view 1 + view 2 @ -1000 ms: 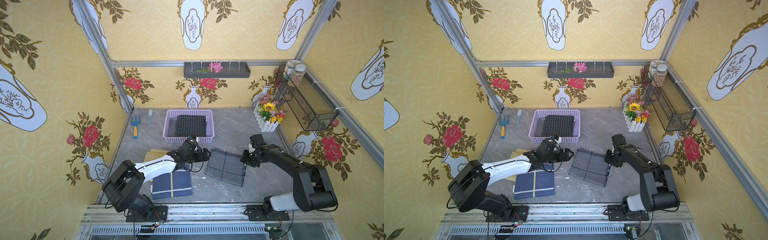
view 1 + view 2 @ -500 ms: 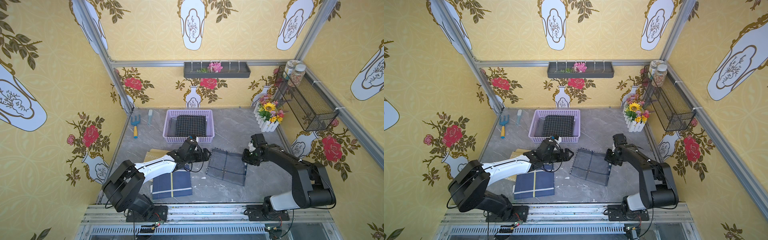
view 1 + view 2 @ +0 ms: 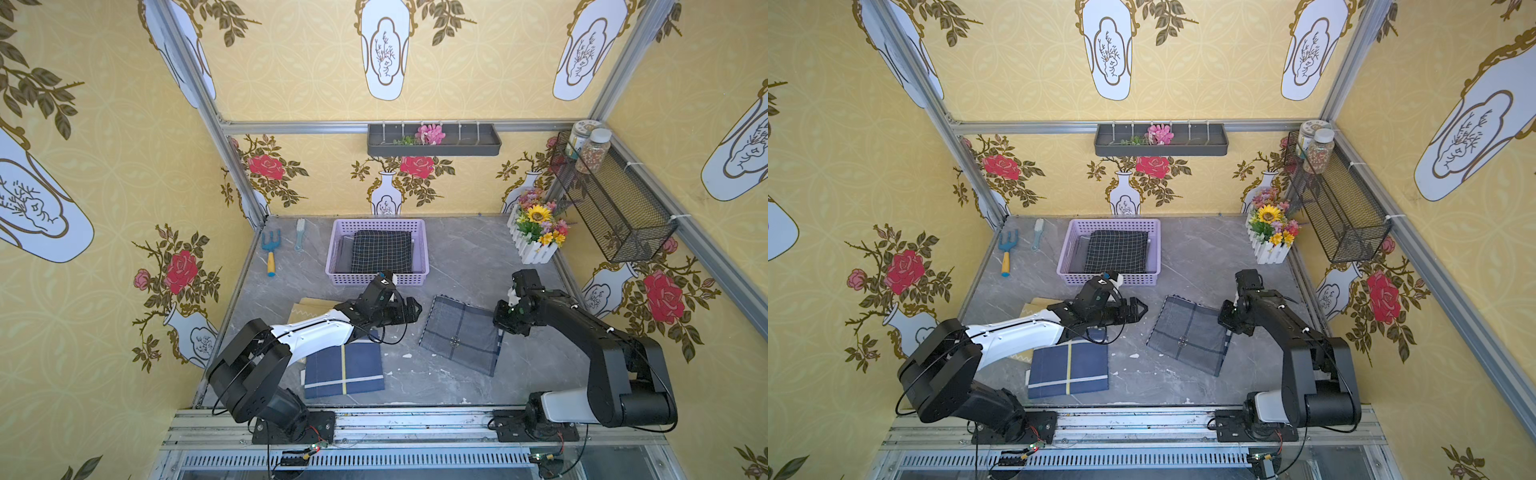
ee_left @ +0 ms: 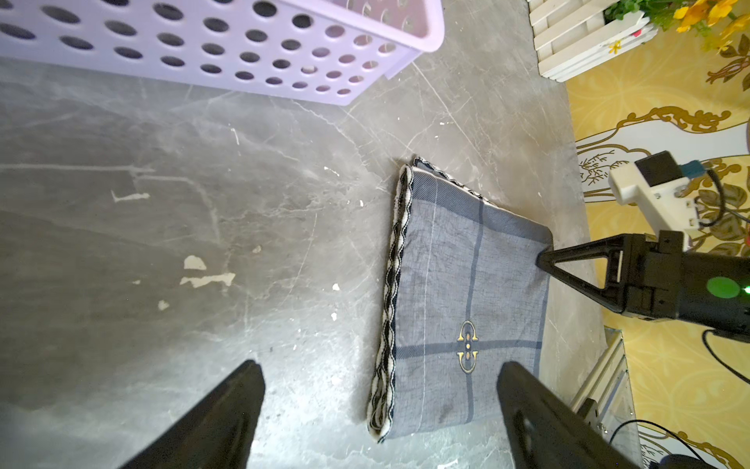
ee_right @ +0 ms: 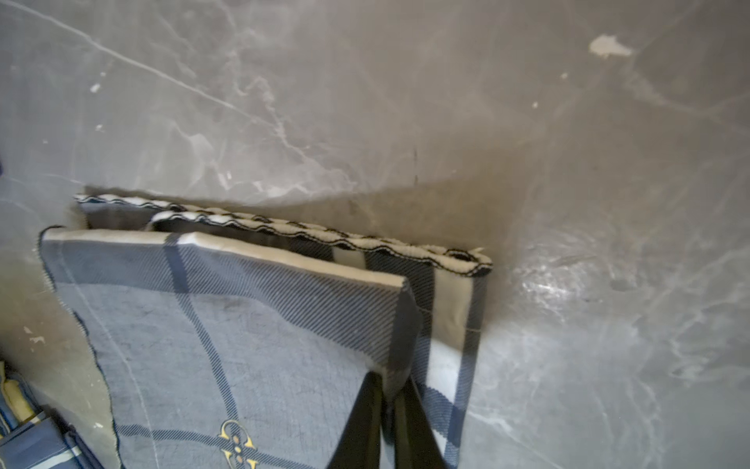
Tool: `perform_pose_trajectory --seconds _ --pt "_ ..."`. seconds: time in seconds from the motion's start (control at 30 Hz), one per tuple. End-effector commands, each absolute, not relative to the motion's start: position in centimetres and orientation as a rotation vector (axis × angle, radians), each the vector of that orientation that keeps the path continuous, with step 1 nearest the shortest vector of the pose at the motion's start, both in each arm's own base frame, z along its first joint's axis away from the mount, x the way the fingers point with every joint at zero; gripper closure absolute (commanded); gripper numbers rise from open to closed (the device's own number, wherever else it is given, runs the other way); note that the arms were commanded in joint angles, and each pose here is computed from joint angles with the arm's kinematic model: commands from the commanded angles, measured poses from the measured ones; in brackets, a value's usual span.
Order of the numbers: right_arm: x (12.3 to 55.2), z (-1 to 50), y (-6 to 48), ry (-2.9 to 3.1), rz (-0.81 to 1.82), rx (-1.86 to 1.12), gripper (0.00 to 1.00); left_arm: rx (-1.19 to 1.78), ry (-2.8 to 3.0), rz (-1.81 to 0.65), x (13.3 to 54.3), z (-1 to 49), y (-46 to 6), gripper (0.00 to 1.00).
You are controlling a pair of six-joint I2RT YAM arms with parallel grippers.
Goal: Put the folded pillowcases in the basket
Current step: Pick up the pillowcase from the center of the board.
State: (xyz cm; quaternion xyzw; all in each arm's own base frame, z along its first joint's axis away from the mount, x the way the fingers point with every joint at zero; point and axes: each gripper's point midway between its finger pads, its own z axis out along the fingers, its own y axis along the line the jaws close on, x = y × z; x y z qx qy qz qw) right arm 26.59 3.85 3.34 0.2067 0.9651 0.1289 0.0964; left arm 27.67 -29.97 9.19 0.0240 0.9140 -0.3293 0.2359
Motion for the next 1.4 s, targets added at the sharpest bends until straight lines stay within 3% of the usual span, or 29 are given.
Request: perform_pose_trajectory --seconds 0.0,0.07,0.17,0.5,0.7,0.87,1.37 --pt "26.3 2.9 3.5 2.884 0.353 0.620 0.62 0.080 2.482 -0.919 27.9 9.5 -30.2 0.05" --pt "26.3 2.9 3.3 2.882 0.343 0.625 0.48 0.080 2.482 -0.918 27.8 9.5 -30.1 0.05" --pt "26.2 3.1 3.1 2.880 0.322 0.639 0.34 0.080 2.484 -0.916 27.8 9.4 -30.1 0.05" --pt "26.1 1.8 2.9 2.925 0.306 0.652 0.31 0.089 2.480 -0.917 27.8 9.5 -30.1 0.04" --pt "26.3 1.3 3.4 2.943 0.340 0.629 0.41 0.098 2.483 -0.912 27.9 9.2 -30.3 0.05" --pt "26.4 1.0 4.0 2.957 0.376 0.609 0.62 0.110 2.505 -0.913 28.1 8.4 -30.9 0.05" --pt "28.2 0.7 7.3 2.987 0.453 0.466 0.84 0.076 2.540 -0.837 29.0 6.0 -30.7 0.09"
